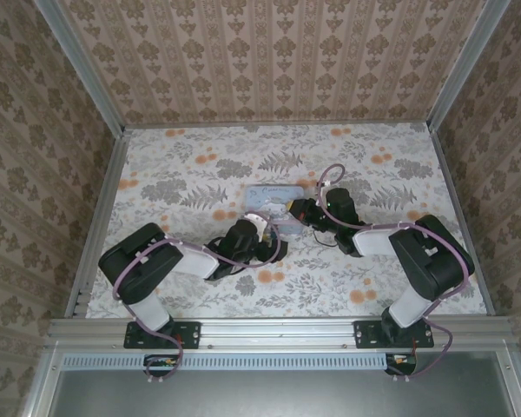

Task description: Unlock a padlock with a key

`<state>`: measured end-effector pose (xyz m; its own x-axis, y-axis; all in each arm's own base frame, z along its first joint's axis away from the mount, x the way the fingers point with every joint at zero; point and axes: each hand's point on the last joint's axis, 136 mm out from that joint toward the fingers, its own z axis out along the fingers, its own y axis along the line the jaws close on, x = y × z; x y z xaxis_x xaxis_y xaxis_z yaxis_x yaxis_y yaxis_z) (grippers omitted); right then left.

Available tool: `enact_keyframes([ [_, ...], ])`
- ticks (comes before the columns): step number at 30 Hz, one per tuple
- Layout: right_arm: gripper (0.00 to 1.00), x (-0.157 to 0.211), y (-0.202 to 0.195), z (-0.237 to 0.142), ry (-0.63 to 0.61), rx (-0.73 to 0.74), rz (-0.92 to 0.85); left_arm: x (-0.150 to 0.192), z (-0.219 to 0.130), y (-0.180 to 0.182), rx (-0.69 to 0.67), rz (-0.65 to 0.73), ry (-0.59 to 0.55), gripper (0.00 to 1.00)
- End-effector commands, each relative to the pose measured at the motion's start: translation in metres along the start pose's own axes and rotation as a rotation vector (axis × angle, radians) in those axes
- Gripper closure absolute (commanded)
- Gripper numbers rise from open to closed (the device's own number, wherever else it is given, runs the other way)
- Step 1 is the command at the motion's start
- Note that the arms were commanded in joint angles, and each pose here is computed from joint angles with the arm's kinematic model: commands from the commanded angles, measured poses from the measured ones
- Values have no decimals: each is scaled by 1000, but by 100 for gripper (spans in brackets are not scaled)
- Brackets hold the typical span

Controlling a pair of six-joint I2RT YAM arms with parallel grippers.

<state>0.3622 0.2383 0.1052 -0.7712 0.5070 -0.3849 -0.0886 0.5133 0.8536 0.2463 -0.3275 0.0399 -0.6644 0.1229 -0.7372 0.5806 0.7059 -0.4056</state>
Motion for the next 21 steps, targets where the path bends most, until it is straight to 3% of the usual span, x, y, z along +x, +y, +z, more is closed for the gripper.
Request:
enact_keyframes([
  [1, 100, -3, 1, 3, 4, -11, 11, 1, 12, -3, 50, -20, -15, 19],
  [12, 100, 1, -10, 3, 14, 15, 16, 10, 30, -6, 101, -64, -36, 21],
  [21, 100, 3, -13, 2, 15, 21, 20, -12, 20, -18, 194, -139, -105, 21],
])
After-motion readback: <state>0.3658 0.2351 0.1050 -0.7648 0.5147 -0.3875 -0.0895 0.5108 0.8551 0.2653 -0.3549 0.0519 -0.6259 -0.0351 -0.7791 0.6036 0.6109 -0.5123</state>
